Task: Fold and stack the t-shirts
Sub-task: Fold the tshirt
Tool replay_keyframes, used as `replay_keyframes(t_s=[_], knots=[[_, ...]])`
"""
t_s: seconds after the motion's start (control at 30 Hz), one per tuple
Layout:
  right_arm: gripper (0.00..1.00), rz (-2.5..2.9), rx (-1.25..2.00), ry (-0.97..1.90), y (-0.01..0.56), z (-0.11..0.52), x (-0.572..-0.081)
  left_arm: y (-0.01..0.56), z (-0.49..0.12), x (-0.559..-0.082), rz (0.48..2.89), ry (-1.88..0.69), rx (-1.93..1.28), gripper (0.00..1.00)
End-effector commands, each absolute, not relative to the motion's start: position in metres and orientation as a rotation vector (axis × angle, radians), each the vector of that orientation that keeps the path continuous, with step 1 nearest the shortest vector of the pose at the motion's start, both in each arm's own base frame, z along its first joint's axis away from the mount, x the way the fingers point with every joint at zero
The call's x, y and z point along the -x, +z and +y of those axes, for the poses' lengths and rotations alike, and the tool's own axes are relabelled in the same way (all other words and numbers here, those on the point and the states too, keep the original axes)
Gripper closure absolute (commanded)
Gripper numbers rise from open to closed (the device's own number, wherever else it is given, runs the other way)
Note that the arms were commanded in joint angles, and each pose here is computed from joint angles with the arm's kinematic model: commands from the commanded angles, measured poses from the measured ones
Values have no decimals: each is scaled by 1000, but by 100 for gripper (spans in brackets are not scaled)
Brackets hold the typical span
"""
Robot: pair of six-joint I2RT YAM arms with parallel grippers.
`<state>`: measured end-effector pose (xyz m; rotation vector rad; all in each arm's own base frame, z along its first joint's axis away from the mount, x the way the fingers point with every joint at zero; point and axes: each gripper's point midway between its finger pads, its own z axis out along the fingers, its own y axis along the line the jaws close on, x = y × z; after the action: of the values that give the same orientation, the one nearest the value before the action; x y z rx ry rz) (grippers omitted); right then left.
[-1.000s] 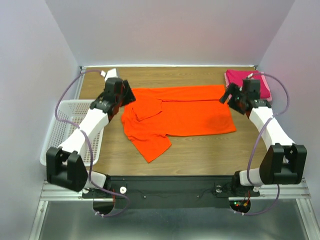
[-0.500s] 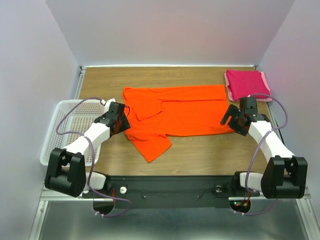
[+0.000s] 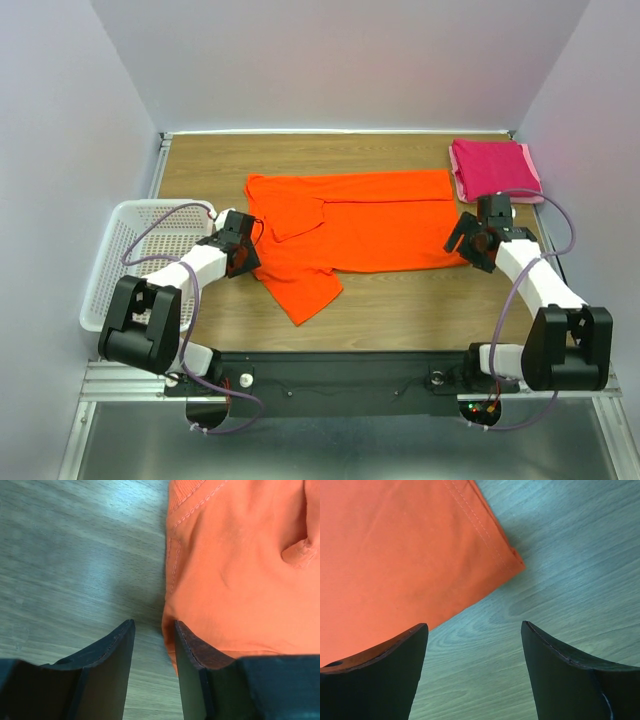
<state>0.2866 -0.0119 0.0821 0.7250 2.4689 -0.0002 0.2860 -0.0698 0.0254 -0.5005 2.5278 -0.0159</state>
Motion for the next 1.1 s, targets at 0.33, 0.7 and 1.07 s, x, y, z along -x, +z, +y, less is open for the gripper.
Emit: replay_keyframes(t_s=[0.33,0.7,1.07], knots=[[34,2510,-845,-169,52,-32,-292,22,-71,-279,2542,-1,446,72],[42,2467,-885,-232,44,-49,-313,26,-66,-281,2523,30,417,96],[46,2473,-908,-177,39,-44,-323,25,-67,-279,2521,16,407,98]])
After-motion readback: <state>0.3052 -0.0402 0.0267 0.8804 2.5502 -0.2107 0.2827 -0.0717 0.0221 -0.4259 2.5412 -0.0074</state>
